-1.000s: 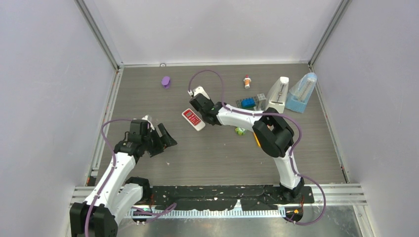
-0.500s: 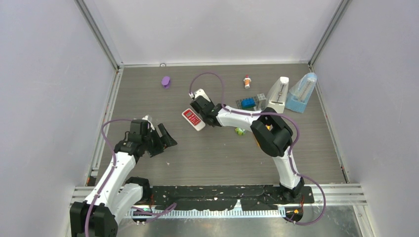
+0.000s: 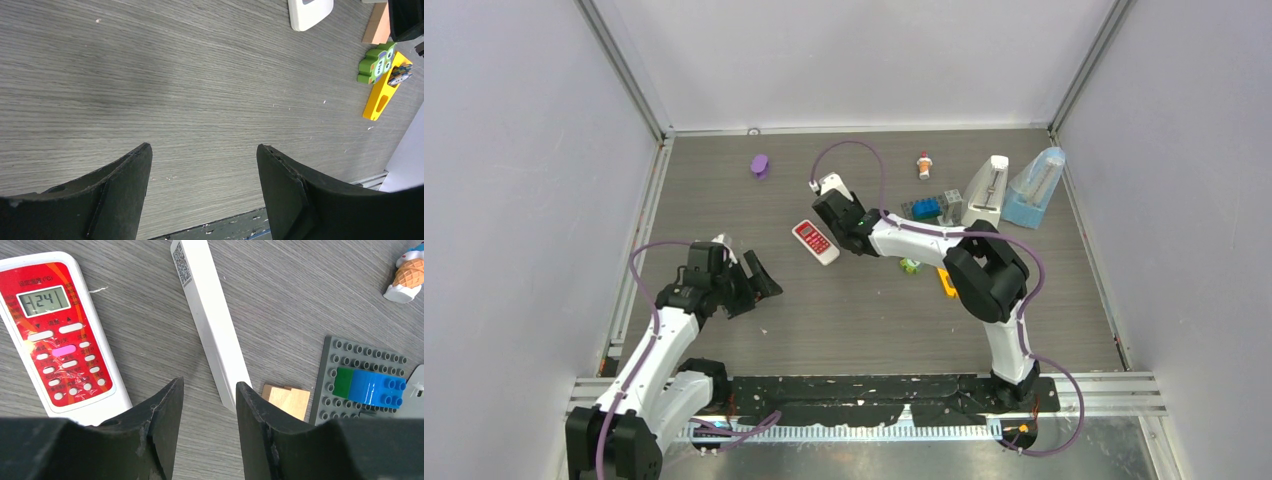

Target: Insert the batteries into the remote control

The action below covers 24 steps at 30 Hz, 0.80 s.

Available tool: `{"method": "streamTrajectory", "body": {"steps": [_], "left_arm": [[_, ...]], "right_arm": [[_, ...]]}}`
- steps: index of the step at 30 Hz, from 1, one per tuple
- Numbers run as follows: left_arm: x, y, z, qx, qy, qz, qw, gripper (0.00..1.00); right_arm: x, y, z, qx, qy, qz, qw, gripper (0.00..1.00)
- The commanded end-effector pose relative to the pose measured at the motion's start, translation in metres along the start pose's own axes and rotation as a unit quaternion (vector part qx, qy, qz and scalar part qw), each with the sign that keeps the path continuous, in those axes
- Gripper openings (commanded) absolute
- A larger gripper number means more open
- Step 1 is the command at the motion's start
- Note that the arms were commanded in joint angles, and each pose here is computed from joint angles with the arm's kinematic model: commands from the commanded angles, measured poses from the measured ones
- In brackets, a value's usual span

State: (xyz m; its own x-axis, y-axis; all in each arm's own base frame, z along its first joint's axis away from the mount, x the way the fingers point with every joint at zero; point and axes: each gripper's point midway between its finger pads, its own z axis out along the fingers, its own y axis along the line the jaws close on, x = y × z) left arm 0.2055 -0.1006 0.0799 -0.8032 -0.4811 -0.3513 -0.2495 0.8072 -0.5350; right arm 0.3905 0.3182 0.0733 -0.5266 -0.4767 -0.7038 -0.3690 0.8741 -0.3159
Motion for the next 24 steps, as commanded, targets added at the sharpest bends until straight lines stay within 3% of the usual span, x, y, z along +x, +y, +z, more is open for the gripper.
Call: {"method": "streamTrajectory", "body": {"steps": [1, 24], "left_arm": [[-0.005, -0.006, 0.001, 0.013, -0.005, 0.000, 1.000, 0.77], [-0.004, -0.005, 0.000, 0.012, -0.006, 0.000, 1.000, 0.77]], "right_arm": [[-0.025, -0.011, -0.008, 0.015, -0.032, 0.020, 0.999, 0.48], [0.027, 0.022, 0.013, -0.040, 0.041, 0.013, 0.998, 0.40]]}}
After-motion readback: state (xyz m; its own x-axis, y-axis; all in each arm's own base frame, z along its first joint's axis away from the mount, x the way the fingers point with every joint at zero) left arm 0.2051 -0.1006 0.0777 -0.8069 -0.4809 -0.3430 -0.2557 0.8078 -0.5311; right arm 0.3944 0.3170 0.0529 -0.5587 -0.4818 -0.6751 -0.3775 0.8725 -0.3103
